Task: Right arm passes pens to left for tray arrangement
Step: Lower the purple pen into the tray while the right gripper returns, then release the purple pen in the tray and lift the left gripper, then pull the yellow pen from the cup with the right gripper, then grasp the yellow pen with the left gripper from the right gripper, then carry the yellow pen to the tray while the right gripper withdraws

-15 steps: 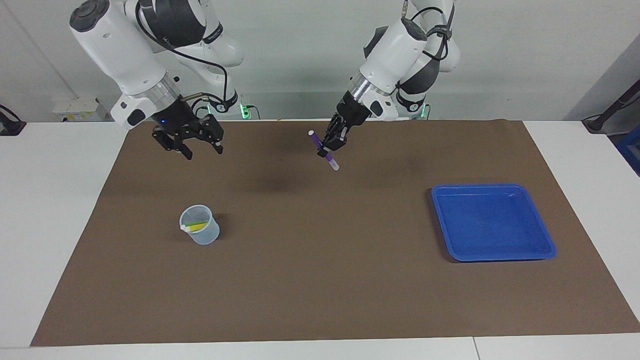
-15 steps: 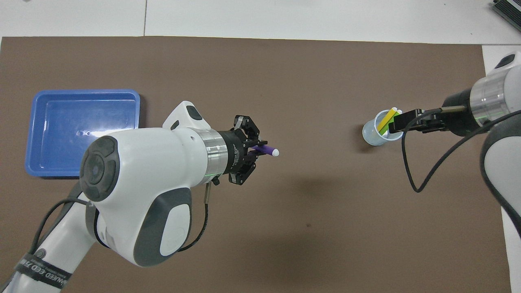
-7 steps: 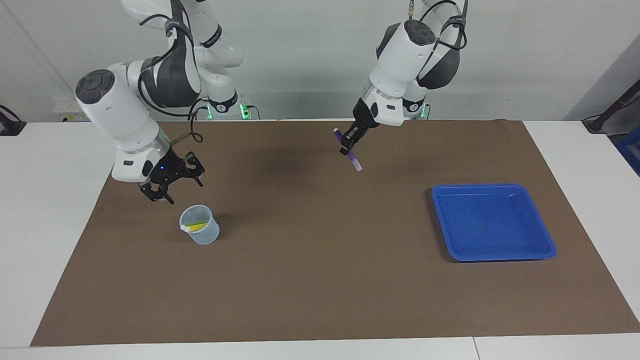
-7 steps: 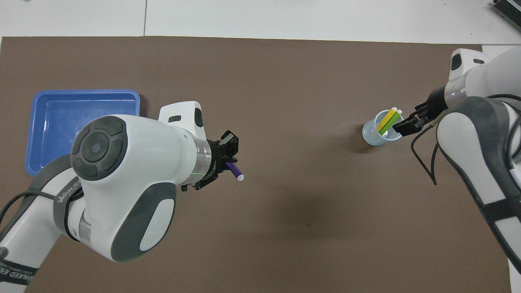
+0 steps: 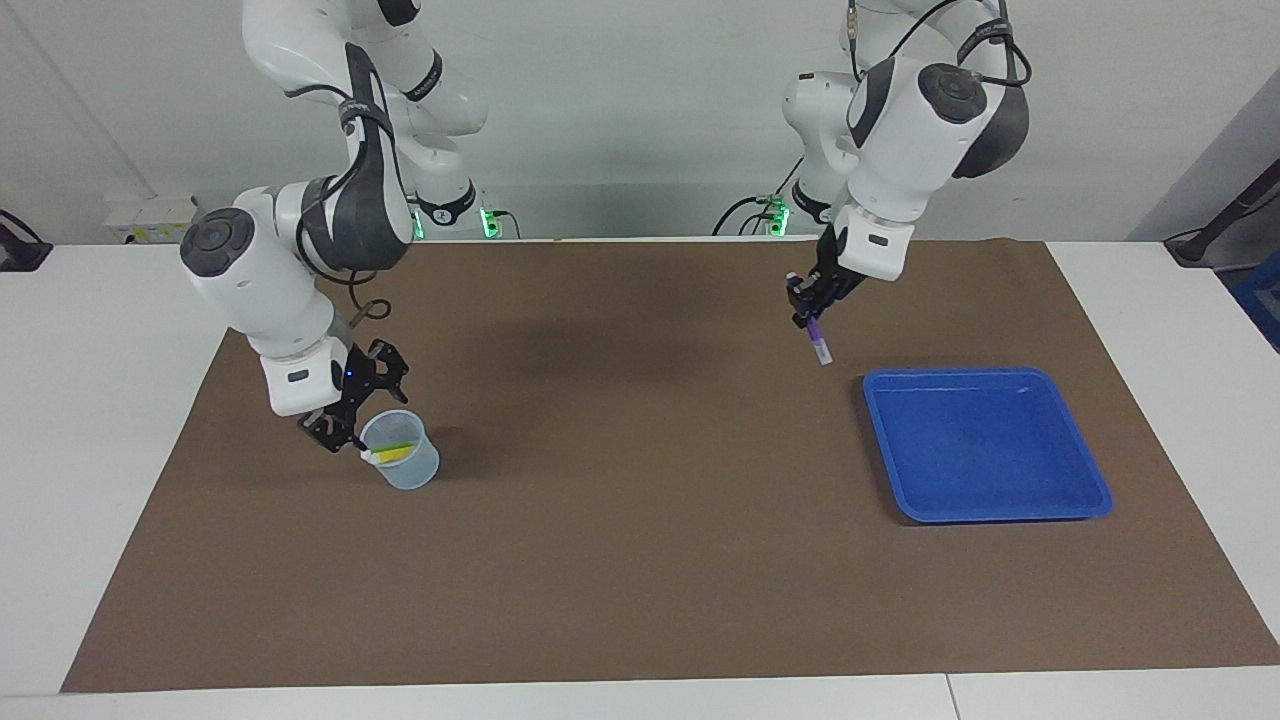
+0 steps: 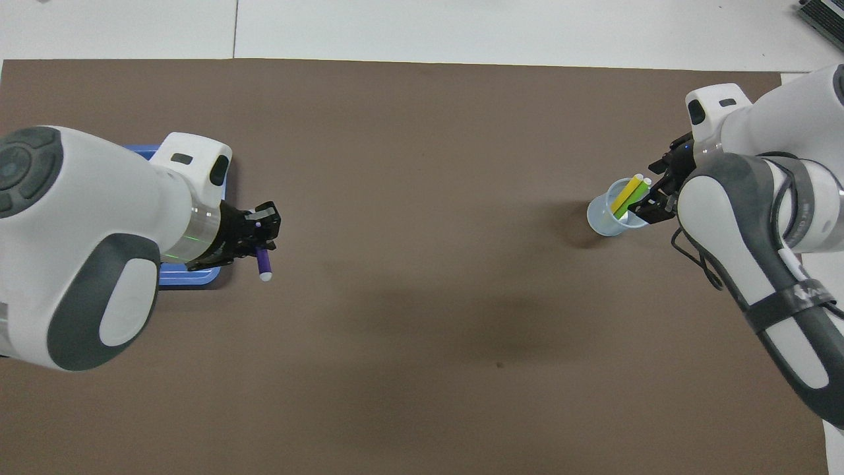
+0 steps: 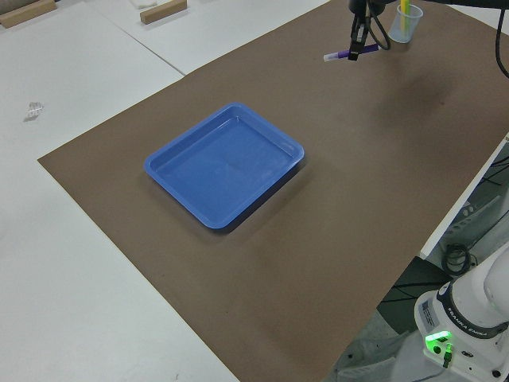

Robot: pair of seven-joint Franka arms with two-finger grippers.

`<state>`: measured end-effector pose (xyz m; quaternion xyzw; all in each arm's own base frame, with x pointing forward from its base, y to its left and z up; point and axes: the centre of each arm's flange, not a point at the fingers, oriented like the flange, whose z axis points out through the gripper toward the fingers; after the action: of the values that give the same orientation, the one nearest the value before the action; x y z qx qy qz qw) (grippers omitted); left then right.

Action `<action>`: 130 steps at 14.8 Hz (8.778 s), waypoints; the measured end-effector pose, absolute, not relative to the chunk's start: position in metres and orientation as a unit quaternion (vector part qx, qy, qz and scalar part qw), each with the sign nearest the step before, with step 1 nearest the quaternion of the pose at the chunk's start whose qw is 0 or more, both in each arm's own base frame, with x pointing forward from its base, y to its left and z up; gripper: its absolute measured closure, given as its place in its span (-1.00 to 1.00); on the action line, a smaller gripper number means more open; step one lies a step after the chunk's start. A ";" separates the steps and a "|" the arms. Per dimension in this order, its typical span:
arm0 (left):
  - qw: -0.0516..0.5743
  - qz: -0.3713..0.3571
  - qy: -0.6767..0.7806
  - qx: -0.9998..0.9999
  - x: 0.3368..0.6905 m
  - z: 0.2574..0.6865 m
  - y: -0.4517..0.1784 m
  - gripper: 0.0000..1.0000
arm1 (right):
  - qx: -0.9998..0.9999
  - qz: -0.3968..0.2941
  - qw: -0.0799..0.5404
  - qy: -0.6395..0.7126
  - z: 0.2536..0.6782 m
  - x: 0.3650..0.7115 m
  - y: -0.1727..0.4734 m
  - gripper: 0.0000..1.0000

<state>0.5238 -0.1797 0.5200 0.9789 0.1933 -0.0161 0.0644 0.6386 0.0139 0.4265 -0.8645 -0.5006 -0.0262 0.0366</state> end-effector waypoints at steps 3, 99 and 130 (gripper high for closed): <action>0.041 0.001 0.144 0.989 0.538 0.520 -0.128 0.66 | -0.849 -0.029 0.025 -0.527 0.414 0.644 0.012 -0.70; 0.210 -0.126 0.681 0.690 0.531 0.499 -0.366 -0.30 | -0.957 0.021 0.265 0.115 0.539 0.566 0.296 0.63; 0.113 -0.100 0.403 0.903 0.528 0.487 -0.310 0.65 | -0.985 0.000 0.106 -0.137 0.507 0.604 0.081 -1.00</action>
<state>0.5280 -0.3099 0.4870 0.9029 0.4026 -0.0996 0.1132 0.6045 0.0812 0.5065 -0.9848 -0.1374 -0.0004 0.1060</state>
